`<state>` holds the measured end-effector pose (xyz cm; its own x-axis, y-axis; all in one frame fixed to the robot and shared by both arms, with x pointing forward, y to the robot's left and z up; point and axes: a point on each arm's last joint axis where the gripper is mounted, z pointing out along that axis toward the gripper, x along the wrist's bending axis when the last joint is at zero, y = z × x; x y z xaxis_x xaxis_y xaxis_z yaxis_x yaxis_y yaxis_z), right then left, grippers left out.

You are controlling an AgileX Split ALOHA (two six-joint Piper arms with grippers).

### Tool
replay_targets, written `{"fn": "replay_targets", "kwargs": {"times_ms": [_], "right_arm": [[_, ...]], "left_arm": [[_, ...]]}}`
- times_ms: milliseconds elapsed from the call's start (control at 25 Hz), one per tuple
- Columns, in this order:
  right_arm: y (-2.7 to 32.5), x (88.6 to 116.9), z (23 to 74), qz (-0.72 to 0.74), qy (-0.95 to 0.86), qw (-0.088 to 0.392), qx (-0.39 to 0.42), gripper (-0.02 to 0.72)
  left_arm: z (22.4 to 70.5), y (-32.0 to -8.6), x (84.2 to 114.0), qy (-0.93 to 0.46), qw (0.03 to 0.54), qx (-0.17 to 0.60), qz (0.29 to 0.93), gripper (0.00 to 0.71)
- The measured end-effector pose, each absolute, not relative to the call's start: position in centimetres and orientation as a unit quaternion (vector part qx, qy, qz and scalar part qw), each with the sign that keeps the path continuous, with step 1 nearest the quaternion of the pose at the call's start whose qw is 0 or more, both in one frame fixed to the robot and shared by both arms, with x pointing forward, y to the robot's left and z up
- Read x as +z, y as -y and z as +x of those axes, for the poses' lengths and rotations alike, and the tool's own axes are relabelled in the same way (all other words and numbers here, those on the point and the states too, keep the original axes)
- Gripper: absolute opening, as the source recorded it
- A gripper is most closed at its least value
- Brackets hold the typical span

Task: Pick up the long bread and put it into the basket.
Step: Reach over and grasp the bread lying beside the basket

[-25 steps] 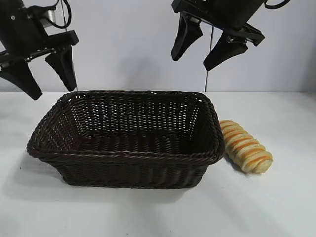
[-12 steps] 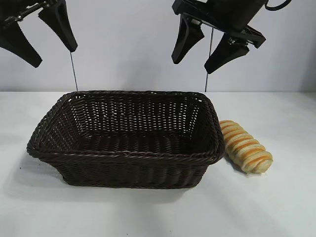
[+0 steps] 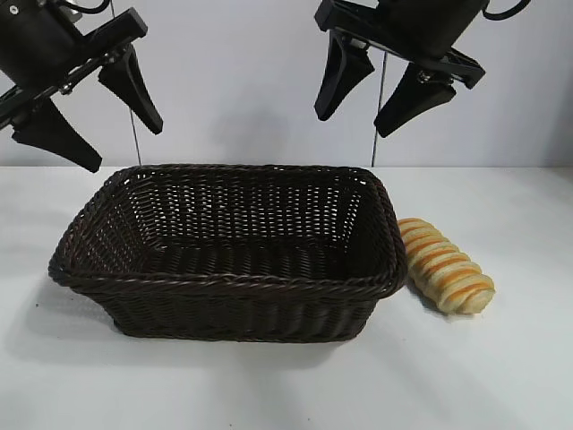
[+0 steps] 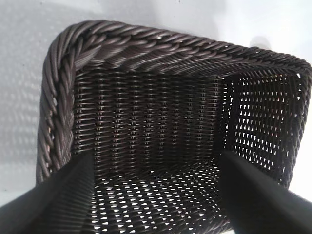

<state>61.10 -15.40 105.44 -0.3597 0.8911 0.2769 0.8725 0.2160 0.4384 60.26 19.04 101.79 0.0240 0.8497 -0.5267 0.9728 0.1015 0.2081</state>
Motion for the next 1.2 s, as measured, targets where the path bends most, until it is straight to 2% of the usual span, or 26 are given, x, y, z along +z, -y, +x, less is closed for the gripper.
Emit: {"fn": "replay_targets", "kwargs": {"times_ms": [280, 560, 720, 960, 1200], "right_arm": [[16.2, 105.2, 61.0, 0.568, -0.787, 0.023, 0.241, 0.519], [21.3, 104.9, 62.1, 0.616, -0.759, 0.039, 0.208, 0.519], [22.8, 104.7, 62.0, 0.619, -0.765, 0.051, 0.171, 0.519], [22.7, 104.2, 62.1, 0.607, -0.777, 0.051, 0.158, 0.519], [22.5, 101.0, 63.0, 0.608, -0.784, 0.023, 0.123, 0.519]], "left_arm": [[60.3, -19.0, 101.8, -0.690, 0.275, -0.112, 0.661, 0.522], [60.3, -19.0, 101.8, -0.687, 0.275, -0.111, 0.663, 0.522], [60.3, -19.0, 101.8, -0.686, 0.277, -0.108, 0.664, 0.522], [60.3, -19.0, 101.8, -0.686, 0.278, -0.107, 0.664, 0.522], [60.3, -19.0, 101.8, -0.686, 0.277, -0.108, 0.664, 0.522]]}}
